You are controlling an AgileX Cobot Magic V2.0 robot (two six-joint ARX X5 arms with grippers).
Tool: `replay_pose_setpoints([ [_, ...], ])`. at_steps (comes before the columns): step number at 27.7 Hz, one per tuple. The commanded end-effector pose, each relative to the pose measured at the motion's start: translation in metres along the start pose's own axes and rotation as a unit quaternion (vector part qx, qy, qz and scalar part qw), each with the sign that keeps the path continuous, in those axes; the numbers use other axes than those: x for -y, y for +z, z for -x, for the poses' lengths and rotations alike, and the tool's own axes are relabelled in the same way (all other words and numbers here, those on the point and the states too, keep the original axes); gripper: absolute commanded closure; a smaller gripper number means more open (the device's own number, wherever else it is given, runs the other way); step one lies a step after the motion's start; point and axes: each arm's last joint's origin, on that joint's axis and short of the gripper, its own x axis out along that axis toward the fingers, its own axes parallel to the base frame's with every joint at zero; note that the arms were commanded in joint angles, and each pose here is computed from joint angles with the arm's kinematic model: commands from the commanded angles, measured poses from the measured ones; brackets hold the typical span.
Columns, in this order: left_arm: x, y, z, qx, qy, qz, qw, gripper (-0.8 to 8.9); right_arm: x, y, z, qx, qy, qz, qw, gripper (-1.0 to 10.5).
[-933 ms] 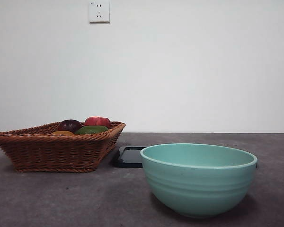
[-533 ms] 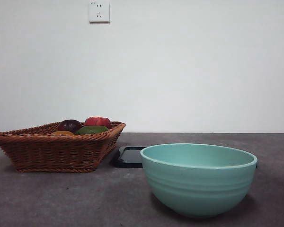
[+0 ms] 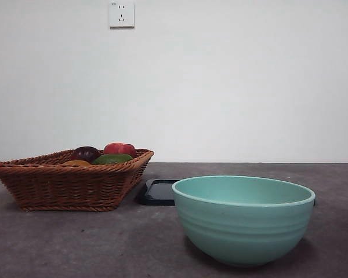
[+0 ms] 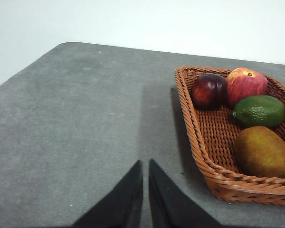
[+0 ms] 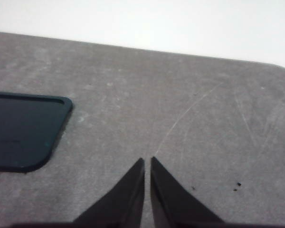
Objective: Pick up the wifruite, put it on the bowl, pick up the plate, put it on desk
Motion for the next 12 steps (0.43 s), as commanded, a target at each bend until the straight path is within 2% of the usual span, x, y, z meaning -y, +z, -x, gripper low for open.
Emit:
replay_pose_setpoints([
  [1, -0.0009, -0.0071, -0.0020, -0.012, 0.005, -0.002, 1.000, 7.95, -0.0001, -0.0027, -0.0004, -0.006, 0.000, -0.019, 1.000, 9.3],
  [12, -0.0009, -0.0070, -0.0019, -0.012, 0.005, -0.002, 1.000, 7.95, 0.0000, -0.0010, -0.0003, 0.001, -0.001, -0.029, 1.000, 9.3],
])
